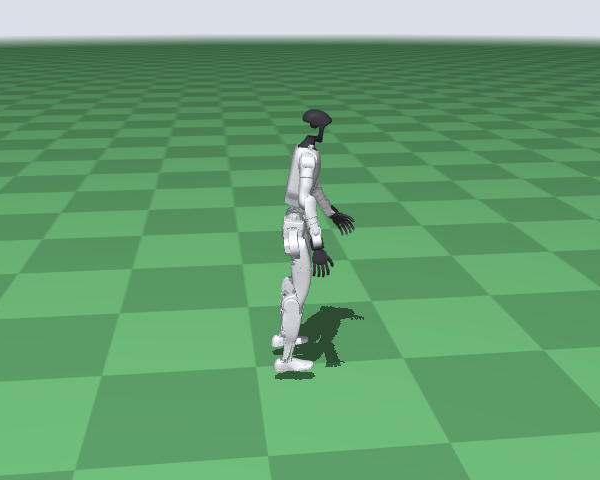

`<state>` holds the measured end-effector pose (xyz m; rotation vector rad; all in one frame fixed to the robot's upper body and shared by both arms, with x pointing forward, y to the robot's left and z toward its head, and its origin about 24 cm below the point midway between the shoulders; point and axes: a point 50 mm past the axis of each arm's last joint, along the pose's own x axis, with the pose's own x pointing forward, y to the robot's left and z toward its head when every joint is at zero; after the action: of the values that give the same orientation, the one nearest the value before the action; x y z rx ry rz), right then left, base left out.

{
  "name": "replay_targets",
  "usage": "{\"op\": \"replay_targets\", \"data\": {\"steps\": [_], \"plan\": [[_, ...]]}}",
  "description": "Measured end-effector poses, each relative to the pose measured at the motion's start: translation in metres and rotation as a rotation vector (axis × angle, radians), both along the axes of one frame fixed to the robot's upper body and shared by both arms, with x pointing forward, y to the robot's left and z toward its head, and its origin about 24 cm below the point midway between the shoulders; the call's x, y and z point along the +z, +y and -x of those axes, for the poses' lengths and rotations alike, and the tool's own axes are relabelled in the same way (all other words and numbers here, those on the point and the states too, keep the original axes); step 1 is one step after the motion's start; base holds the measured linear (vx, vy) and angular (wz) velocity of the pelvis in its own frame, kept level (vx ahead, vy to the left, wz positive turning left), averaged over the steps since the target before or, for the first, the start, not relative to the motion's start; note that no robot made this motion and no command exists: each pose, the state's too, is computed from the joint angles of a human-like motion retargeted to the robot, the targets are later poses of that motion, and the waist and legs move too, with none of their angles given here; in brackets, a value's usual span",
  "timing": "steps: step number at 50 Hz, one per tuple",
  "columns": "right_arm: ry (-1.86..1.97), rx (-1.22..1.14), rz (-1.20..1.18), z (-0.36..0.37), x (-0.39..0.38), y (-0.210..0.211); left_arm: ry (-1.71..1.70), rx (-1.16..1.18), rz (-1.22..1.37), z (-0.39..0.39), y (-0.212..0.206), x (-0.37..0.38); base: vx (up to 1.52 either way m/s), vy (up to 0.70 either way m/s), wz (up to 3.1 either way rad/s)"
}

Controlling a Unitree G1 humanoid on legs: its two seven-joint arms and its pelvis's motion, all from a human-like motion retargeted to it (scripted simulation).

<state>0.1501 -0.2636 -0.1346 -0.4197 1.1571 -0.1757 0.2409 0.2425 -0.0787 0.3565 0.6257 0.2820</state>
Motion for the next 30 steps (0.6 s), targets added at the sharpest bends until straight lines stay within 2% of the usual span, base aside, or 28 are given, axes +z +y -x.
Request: {"op": "replay_targets", "data": {"steps": [4, 9, 15, 21, 25, 30], "plan": [[-0.001, -0.028, 0.065, -0.008, 0.002, -0.001, -0.036, -0.010, -0.033, -0.009, 0.002, 0.009, -0.01, -0.02, -0.52], [-0.025, 0.066, 0.070, -0.015, 0.007, 0.001, 0.058, 0.030, -0.023, 0.009, 0.009, -0.005, 0.09, -0.03, -0.57], [-0.150, 0.025, -0.034, -0.011, 0.012, 0.010, 0.014, 0.119, 0.056, 0.035, 0.008, -0.013, 0.06, -0.06, 0.07], [-0.002, -0.055, -0.164, 0.017, -0.007, 0.022, 0.063, 0.136, 0.075, 0.036, 0.002, -0.021, -0.13, -0.02, 0.60], [-0.060, 0.033, -0.138, -0.010, 0.002, 0.027, 0.055, 0.148, 0.099, 0.021, 0.000, -0.014, -0.25, 0.00, 0.35], [-0.189, -0.086, -0.132, -0.043, 0.014, 0.040, 0.066, 0.140, 0.005, 0.005, 0.003, -0.006, -0.21, -0.01, 0.70]]}}
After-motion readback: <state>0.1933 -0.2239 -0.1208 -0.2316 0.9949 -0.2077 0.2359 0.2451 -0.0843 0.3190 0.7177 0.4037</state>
